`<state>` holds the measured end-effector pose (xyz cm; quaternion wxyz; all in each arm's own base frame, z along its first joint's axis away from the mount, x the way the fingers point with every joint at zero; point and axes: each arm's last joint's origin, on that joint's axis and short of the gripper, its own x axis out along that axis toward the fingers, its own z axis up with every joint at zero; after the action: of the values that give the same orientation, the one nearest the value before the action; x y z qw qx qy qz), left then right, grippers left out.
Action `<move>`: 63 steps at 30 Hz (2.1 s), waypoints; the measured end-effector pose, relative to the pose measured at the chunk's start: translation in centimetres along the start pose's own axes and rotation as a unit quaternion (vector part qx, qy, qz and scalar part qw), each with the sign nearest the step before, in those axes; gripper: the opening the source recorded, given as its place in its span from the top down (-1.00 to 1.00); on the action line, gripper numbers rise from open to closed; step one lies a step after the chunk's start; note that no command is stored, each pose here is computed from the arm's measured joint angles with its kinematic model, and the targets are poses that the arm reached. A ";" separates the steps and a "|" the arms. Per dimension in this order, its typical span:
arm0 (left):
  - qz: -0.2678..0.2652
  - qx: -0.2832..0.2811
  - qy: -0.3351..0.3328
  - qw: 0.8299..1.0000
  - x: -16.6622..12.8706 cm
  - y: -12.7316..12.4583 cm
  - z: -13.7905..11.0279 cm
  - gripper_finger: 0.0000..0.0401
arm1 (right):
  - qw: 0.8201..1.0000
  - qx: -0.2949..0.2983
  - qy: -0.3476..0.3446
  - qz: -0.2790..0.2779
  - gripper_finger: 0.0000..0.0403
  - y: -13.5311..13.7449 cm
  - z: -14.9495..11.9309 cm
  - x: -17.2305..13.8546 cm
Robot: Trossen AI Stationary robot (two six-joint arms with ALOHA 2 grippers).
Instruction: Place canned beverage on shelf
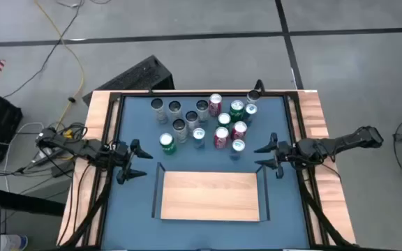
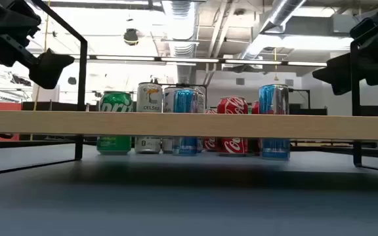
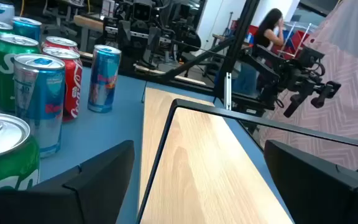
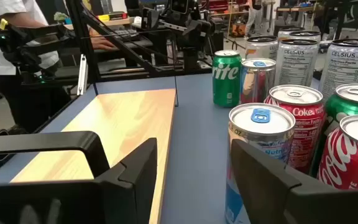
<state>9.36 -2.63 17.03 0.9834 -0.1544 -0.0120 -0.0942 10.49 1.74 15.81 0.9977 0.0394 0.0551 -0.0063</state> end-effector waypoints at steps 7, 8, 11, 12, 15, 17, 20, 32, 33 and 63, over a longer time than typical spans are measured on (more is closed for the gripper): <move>0.000 0.000 0.000 1.000 0.0 0.0 0.0 -0.73 | 1.000 0.000 0.000 0.000 -0.03 0.0 0.0 0.0; 0.000 0.000 0.000 1.000 0.0 0.0 0.0 -0.73 | 1.000 0.000 0.000 0.000 -0.03 0.0 0.0 0.0; 0.000 0.000 0.000 1.000 0.0 0.0 0.0 -0.73 | 1.000 0.000 0.000 0.000 -0.03 0.0 0.0 0.0; 0.000 0.000 0.000 1.000 0.0 0.0 0.0 -0.73 | 1.000 0.000 0.000 0.000 -0.03 0.0 0.0 0.0; 0.000 0.000 0.000 1.000 0.0 0.0 0.0 -0.73 | 1.000 0.000 0.000 0.000 -0.03 0.0 0.0 0.0; 0.000 0.000 0.000 1.000 0.0 0.0 0.0 -0.73 | 1.000 0.000 0.000 0.000 -0.03 0.0 0.0 0.0; 0.000 0.000 0.000 1.000 0.0 0.0 0.0 -0.73 | 1.000 0.000 0.000 0.000 -0.03 0.0 0.0 0.0; 0.000 0.000 0.000 1.000 0.0 0.0 0.0 -0.73 | 1.000 0.000 0.000 0.000 -0.03 0.0 0.0 0.0; 0.000 0.000 0.000 1.000 0.0 0.0 0.0 -0.73 | 1.000 0.000 0.000 0.000 -0.03 0.0 0.0 0.0; 0.086 -0.127 -0.053 0.987 -0.1 0.5 0.4 -0.73 | 1.000 0.000 0.000 0.000 -0.03 0.0 0.0 0.0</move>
<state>9.40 -2.05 17.29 0.9582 -0.2833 -0.0390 -0.0020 10.49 1.75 15.81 0.9977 0.0393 0.0553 -0.0062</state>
